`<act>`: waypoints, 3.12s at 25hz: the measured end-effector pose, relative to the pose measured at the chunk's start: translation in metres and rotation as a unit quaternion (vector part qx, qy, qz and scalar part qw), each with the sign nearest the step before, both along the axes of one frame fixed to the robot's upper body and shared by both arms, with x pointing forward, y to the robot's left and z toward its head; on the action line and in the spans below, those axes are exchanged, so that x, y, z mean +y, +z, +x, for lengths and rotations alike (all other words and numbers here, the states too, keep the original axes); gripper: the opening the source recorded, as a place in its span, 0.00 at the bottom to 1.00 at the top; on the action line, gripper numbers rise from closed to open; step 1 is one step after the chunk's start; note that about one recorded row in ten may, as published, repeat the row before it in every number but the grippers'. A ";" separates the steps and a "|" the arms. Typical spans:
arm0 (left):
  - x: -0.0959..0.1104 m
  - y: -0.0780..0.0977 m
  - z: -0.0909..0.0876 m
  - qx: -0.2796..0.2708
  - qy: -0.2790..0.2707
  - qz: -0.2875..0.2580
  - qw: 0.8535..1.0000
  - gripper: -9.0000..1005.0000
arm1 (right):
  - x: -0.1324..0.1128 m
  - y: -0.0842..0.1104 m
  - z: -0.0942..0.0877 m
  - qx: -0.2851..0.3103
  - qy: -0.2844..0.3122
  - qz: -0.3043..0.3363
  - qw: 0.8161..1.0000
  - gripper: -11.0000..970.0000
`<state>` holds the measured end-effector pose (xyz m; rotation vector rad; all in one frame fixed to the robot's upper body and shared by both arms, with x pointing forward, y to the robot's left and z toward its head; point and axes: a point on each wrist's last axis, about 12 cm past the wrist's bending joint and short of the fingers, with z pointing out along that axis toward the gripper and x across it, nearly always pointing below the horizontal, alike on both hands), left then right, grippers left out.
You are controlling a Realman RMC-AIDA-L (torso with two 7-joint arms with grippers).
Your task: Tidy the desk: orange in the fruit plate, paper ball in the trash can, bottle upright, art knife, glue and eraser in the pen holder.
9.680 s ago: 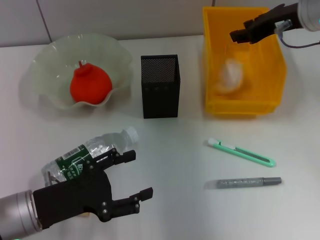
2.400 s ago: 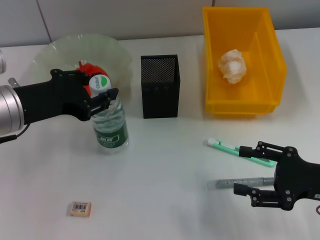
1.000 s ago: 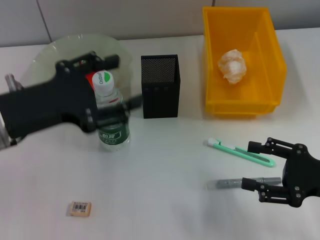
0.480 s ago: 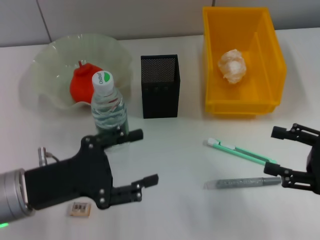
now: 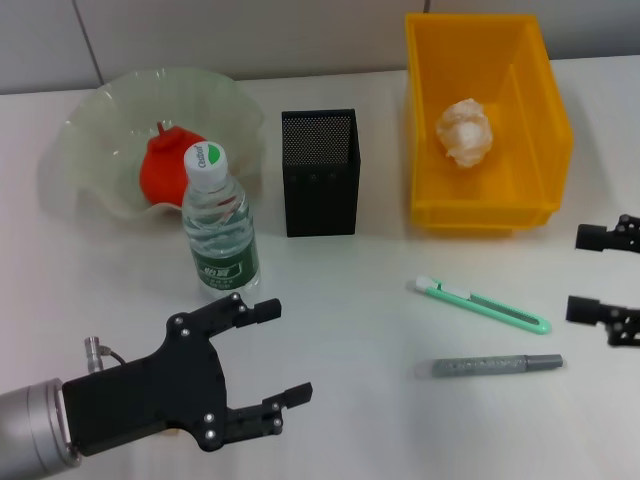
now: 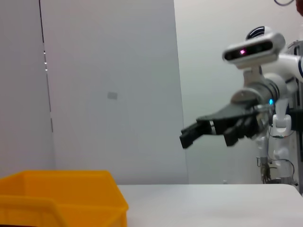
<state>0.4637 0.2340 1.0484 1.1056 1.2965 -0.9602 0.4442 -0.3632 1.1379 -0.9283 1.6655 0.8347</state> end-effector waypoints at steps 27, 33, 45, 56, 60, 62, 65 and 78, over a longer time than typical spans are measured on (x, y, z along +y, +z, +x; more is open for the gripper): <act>0.007 -0.018 -0.022 0.018 0.010 0.005 1.000 0.80 | 0.130 0.073 0.103 0.236 -0.052 -0.426 0.872 0.83; 0.006 -0.018 -0.022 0.018 0.009 0.006 1.000 0.80 | 0.151 0.053 0.115 0.209 -0.029 -0.464 0.861 0.82; 0.006 -0.020 -0.024 0.015 0.002 0.014 1.000 0.80 | 0.174 0.015 0.133 0.217 -0.017 -0.461 0.860 0.82; 0.006 -0.021 -0.026 0.017 0.000 0.015 1.000 0.80 | 0.176 0.001 0.137 0.223 -0.026 -0.454 0.863 0.82; 0.007 -0.021 -0.027 0.017 0.001 0.015 1.000 0.80 | 0.176 0.000 0.138 0.224 -0.027 -0.453 0.863 0.81; 0.007 -0.022 -0.028 0.019 -0.001 0.016 1.000 0.80 | 0.177 -0.001 0.138 0.226 -0.027 -0.454 0.862 0.80; 0.007 -0.022 -0.028 0.019 -0.001 0.016 1.000 0.80 | 0.177 -0.005 0.139 0.231 -0.027 -0.454 0.860 0.80; 0.007 -0.022 -0.028 0.015 -0.003 0.018 1.000 0.80 | 0.178 -0.008 0.142 0.229 -0.028 -0.456 0.860 0.51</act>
